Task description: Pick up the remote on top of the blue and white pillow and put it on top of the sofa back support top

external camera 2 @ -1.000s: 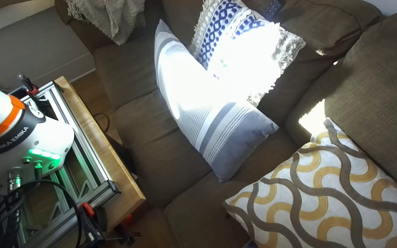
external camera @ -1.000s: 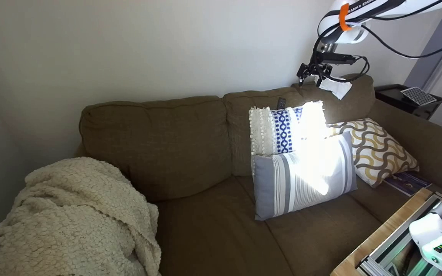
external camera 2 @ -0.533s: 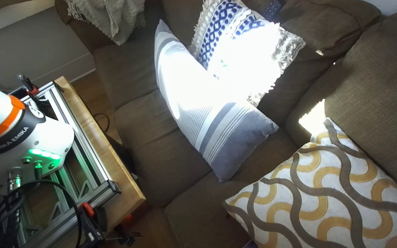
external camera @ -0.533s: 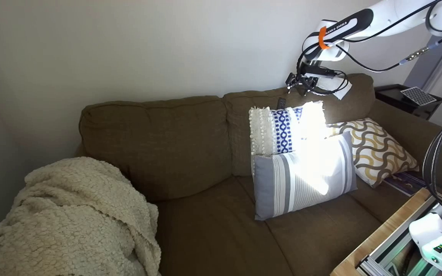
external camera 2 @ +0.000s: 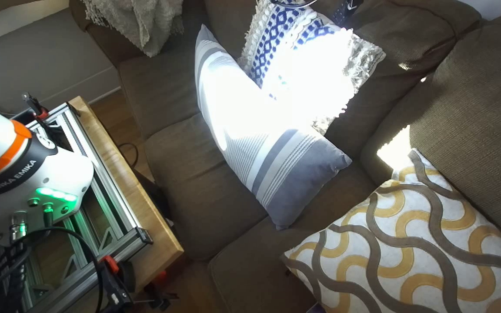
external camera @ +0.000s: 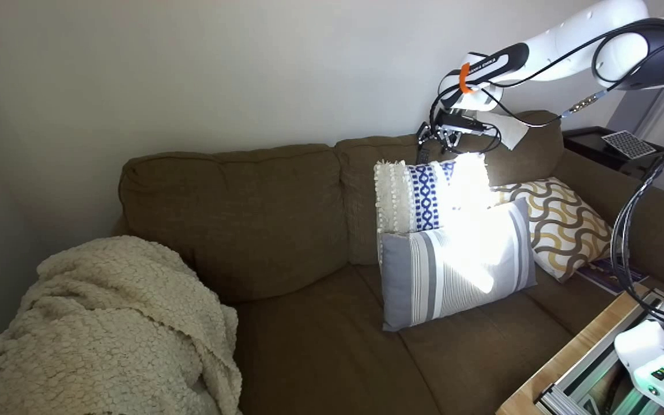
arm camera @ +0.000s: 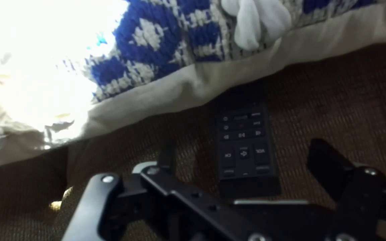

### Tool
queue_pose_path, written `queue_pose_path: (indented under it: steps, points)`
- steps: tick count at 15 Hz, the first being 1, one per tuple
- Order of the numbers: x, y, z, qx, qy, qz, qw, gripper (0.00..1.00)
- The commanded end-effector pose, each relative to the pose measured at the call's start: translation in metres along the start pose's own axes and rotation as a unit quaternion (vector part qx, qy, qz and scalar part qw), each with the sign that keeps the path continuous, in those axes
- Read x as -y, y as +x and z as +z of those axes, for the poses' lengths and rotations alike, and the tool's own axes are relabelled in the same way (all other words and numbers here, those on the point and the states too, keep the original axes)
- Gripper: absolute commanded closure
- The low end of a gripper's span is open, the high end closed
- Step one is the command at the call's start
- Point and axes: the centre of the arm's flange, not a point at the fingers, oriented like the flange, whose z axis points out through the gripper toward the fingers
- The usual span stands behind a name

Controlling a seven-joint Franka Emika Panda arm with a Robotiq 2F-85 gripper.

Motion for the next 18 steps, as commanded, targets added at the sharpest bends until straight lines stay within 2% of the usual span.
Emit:
queue_pose_path:
  steps: [1, 8, 9, 10, 11, 16, 18]
  points:
    - [0.005, 0.021, 0.027, -0.006, 0.021, -0.022, 0.9995, 0.0]
    - [0.021, 0.018, 0.058, -0.002, -0.004, -0.077, 0.997, 0.01]
    - [0.021, 0.018, 0.061, -0.001, -0.007, -0.084, 0.9964, 0.11]
    - [0.021, 0.018, 0.062, -0.001, -0.01, -0.089, 0.996, 0.26]
    - [0.02, 0.018, 0.064, -0.002, -0.013, -0.094, 0.9955, 0.32]
    - [0.017, 0.022, 0.055, -0.014, -0.018, -0.106, 0.9941, 0.72]
    - [0.019, 0.023, 0.048, -0.015, -0.017, -0.096, 0.9951, 0.74]
